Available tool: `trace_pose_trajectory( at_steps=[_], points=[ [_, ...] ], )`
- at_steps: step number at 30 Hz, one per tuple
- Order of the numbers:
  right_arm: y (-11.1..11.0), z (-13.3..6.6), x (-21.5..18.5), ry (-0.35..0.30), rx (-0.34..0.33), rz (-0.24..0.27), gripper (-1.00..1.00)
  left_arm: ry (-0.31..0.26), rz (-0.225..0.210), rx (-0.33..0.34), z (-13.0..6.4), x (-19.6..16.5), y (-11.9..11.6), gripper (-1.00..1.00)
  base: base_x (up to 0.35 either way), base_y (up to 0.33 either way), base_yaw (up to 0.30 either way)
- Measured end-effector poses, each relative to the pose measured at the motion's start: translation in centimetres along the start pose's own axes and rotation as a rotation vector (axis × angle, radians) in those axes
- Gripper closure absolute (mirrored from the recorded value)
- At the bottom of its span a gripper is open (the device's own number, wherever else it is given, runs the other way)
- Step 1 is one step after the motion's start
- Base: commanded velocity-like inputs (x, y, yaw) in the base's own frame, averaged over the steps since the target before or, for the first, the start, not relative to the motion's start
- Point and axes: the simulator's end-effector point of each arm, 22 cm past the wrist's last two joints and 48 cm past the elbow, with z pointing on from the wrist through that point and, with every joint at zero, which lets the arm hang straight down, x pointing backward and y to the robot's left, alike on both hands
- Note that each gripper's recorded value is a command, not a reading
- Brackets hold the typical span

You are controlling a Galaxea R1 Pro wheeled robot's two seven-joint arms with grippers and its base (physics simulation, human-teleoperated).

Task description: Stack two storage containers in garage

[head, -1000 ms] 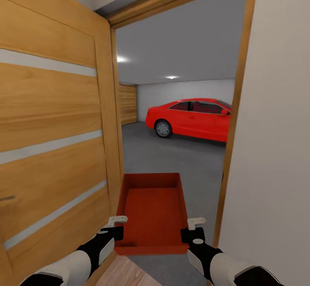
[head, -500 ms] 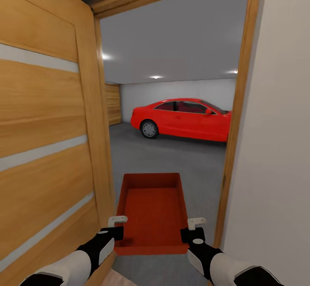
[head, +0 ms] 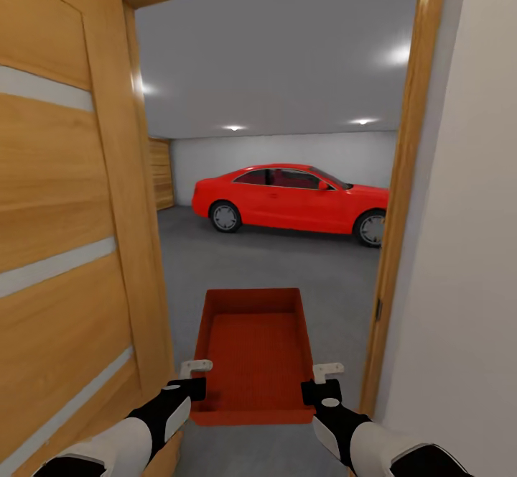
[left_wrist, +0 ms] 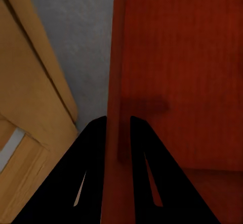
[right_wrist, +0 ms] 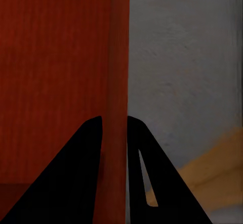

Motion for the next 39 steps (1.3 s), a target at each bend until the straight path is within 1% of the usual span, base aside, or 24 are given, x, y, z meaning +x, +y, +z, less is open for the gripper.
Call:
trace_pose_trajectory(
  at_steps=[32, 39],
  points=[
    [0.0, 0.0, 0.0, 0.0, 0.0, 0.0, 1.0, 0.0, 0.0, 0.0, 0.0, 0.01, 0.0, 1.0, 0.24, 0.223, -0.236],
    [0.01, 0.0, 0.02, 0.0, 0.0, 0.0, 1.0, 0.0, 0.0, 0.0, 0.01, 0.03, 0.01, 1.0, 0.211, 0.184, -0.054]
  ],
)
